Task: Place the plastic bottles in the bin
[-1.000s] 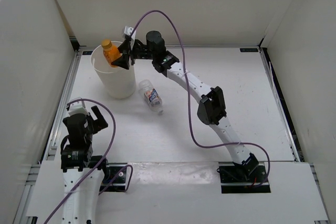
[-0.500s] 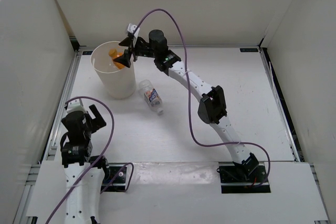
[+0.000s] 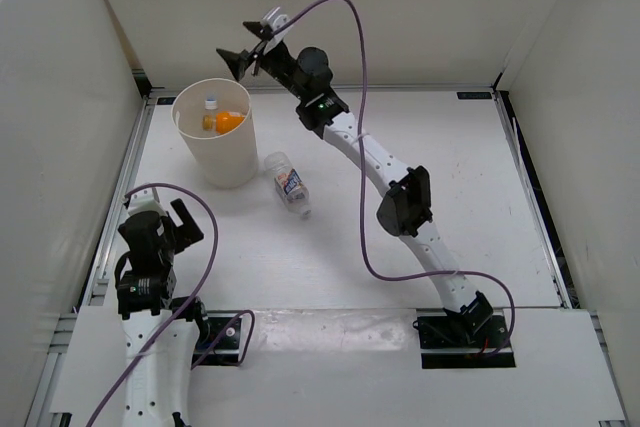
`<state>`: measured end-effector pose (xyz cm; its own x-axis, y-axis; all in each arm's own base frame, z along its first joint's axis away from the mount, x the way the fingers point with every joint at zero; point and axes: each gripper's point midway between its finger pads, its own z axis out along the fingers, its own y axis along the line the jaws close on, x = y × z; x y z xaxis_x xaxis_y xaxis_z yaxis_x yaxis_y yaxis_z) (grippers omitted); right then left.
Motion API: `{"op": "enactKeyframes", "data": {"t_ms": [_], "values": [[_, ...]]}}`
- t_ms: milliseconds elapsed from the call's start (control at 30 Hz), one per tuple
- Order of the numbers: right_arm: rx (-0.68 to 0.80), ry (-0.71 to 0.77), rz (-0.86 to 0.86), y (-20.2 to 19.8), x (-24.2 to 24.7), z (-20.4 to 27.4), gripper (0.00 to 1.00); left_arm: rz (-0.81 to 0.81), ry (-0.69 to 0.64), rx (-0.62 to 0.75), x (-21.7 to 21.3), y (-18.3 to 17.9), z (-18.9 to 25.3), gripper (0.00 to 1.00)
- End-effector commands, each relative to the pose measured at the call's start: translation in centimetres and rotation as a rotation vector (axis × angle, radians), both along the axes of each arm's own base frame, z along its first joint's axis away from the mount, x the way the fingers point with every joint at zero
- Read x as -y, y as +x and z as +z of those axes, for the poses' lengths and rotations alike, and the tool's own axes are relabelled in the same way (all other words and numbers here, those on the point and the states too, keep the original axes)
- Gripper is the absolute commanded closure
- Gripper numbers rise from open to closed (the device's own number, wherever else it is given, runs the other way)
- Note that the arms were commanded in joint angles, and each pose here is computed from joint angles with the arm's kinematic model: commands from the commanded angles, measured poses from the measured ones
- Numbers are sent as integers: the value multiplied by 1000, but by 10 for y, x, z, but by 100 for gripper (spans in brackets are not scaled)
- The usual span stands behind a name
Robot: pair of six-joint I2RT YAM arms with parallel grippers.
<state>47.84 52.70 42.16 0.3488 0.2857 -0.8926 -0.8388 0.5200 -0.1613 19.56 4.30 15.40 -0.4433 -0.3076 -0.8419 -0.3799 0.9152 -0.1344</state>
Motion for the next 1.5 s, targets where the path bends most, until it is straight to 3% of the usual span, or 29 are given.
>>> {"op": "enactKeyframes", "data": {"t_ms": [0,100,233,267,300,367,433,567,733,767,867,1067,1300,1467], "values": [[8,184,-312,40,67,54,10,-15,1,20,1,4,4,1],[-158,146,-492,77,103,18,11,-26,-3,16,3,6,2,1],[-432,-14,-544,91,127,-58,11,-31,-5,26,4,6,4,1],[-488,-3,-508,90,134,-58,11,-33,-6,15,4,7,2,1],[-617,-113,-500,85,135,-107,11,-37,-7,13,5,6,1,1],[-776,-171,-389,70,133,-144,11,-41,-9,14,6,7,1,1],[-841,-275,-273,50,124,-181,11,-49,-8,14,7,7,2,1],[-933,-337,-245,40,128,-216,10,-43,-8,17,6,7,3,1],[-1110,-454,71,-11,115,-253,10,-38,-9,19,6,7,4,1],[-1131,-470,195,-31,109,-251,10,-43,-7,18,6,7,4,1],[-1081,-547,305,-47,109,-263,10,-40,-6,18,6,6,3,1],[-1194,-701,303,-68,114,-304,10,-39,-7,14,6,6,2,1],[-1196,-840,246,-82,119,-332,10,-41,-12,9,7,6,2,1],[-1224,-855,235,-83,124,-337,10,-43,-10,12,7,6,2,1]]}}
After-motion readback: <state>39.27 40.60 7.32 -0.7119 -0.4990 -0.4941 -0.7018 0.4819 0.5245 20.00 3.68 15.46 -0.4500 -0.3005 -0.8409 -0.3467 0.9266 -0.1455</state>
